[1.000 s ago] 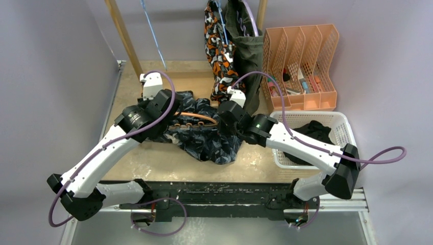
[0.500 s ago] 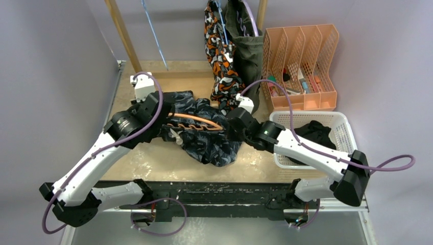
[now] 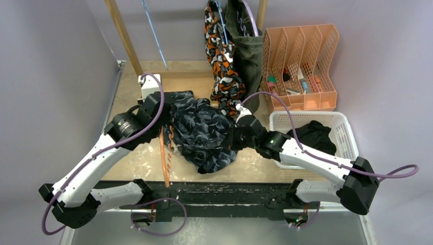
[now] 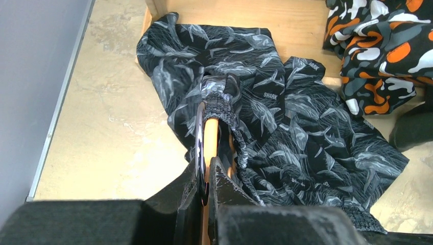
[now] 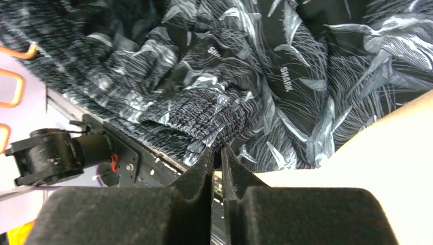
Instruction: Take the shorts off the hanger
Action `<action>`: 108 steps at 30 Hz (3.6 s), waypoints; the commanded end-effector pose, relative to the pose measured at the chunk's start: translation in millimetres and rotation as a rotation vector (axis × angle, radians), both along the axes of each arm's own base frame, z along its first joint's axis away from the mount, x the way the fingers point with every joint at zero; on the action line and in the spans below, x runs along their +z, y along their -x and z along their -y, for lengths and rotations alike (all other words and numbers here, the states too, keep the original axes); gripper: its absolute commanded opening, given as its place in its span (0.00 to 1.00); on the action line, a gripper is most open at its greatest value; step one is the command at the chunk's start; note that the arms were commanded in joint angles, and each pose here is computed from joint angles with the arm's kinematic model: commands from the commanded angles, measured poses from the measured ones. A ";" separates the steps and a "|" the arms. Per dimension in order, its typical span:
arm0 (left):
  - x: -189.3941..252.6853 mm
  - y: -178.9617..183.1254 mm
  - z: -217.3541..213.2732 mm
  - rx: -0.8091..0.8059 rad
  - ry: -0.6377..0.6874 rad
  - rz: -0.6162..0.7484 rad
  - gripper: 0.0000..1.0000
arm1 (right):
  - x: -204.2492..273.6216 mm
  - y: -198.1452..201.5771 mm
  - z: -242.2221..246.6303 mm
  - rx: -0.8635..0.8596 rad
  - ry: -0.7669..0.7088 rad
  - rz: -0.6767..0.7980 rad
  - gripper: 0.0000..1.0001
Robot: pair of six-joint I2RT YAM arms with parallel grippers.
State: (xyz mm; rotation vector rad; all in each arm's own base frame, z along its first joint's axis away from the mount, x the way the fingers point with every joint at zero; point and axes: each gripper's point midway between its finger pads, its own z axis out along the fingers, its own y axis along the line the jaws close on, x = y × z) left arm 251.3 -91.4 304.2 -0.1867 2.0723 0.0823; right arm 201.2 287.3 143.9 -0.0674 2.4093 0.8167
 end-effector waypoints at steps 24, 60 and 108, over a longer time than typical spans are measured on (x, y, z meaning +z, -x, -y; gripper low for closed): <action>-5.8 -41.0 47.4 0.072 0.230 0.075 0.00 | 182.5 28.8 -65.0 0.352 -0.323 0.507 0.72; 9.4 -43.9 15.6 0.301 0.266 0.187 0.00 | 92.0 54.5 -107.4 0.476 -0.024 0.605 0.72; 39.3 -32.7 41.2 0.080 0.412 0.218 0.07 | 133.3 20.2 -52.5 0.235 0.196 0.756 0.00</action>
